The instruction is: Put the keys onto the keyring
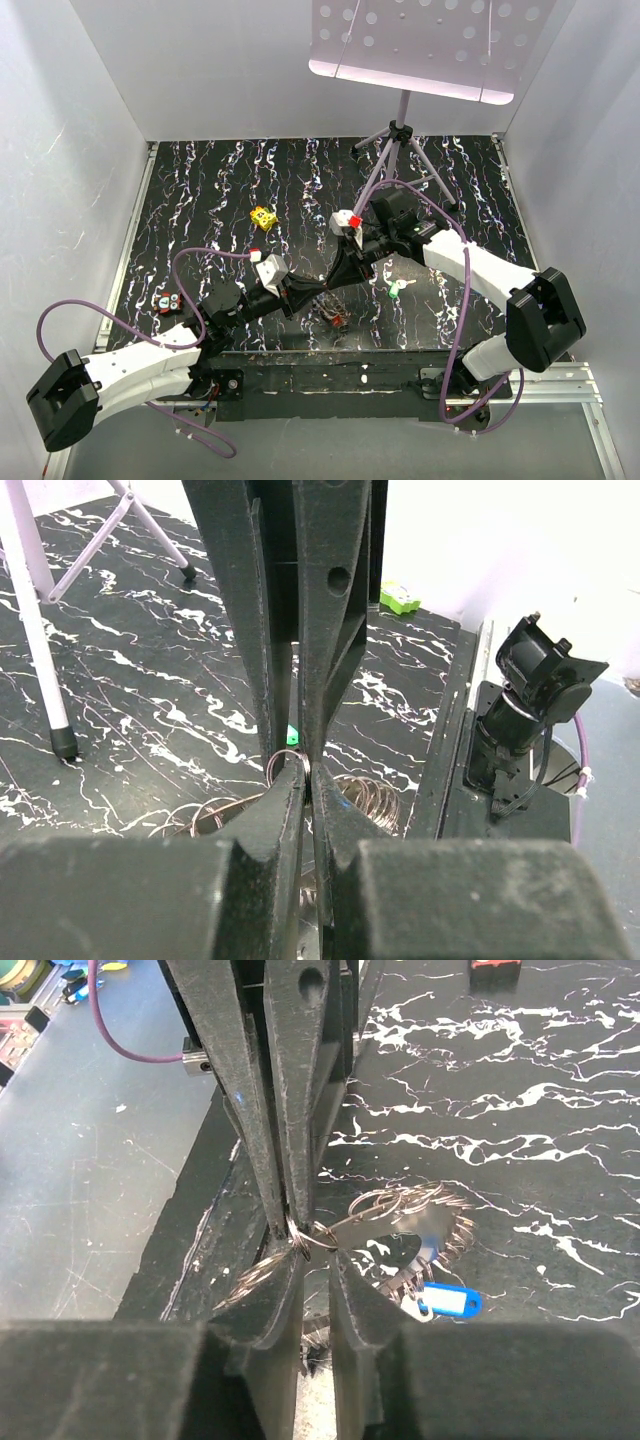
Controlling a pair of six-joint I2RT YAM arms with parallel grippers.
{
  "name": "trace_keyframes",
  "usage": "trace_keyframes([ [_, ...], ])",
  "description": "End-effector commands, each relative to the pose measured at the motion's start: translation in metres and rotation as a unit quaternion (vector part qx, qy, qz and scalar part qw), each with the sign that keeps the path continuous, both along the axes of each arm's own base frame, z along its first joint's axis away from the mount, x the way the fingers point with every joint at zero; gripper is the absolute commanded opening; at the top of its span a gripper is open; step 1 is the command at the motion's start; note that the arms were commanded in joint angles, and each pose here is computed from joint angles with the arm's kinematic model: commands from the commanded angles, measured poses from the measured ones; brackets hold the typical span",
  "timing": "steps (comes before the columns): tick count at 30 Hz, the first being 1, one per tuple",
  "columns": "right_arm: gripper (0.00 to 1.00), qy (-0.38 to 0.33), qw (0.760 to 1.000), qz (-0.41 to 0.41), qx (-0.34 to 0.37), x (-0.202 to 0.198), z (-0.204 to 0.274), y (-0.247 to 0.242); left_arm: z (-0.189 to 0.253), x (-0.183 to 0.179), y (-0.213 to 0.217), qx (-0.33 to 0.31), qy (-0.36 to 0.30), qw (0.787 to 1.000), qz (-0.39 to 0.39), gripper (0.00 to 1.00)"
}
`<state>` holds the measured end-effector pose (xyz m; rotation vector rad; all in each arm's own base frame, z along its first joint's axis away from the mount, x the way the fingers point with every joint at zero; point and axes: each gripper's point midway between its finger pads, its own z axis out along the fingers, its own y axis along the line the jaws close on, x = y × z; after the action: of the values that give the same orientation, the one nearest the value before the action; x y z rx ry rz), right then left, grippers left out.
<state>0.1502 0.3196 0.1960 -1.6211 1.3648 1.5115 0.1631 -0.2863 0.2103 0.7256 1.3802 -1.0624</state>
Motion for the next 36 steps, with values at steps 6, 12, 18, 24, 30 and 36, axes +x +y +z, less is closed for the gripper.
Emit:
trace_keyframes([
  [6,0.01,0.025,0.998,0.049,0.026,-0.021,0.013,0.004,0.015,0.012,0.008,-0.019,-0.021,0.999,0.038,0.00],
  [12,0.01,0.014,0.999,0.045,0.020,-0.019,0.013,0.004,0.015,0.010,0.017,-0.021,-0.013,0.998,0.052,0.15],
  [18,0.01,0.002,0.999,0.039,0.013,-0.017,0.011,0.002,0.020,0.004,0.038,-0.034,-0.006,0.996,0.077,0.70],
  [24,0.01,-0.031,0.999,0.036,0.004,-0.015,0.008,-0.001,0.019,-0.017,0.042,-0.011,-0.011,0.999,0.035,0.81],
  [30,0.01,-0.122,0.991,0.048,-0.031,-0.005,0.007,-0.008,0.027,-0.024,0.036,0.041,-0.051,0.998,0.001,0.82],
  [36,0.01,-0.212,0.968,0.063,-0.117,0.019,0.011,-0.027,0.031,-0.008,0.036,0.124,-0.110,0.986,0.013,0.84],
])
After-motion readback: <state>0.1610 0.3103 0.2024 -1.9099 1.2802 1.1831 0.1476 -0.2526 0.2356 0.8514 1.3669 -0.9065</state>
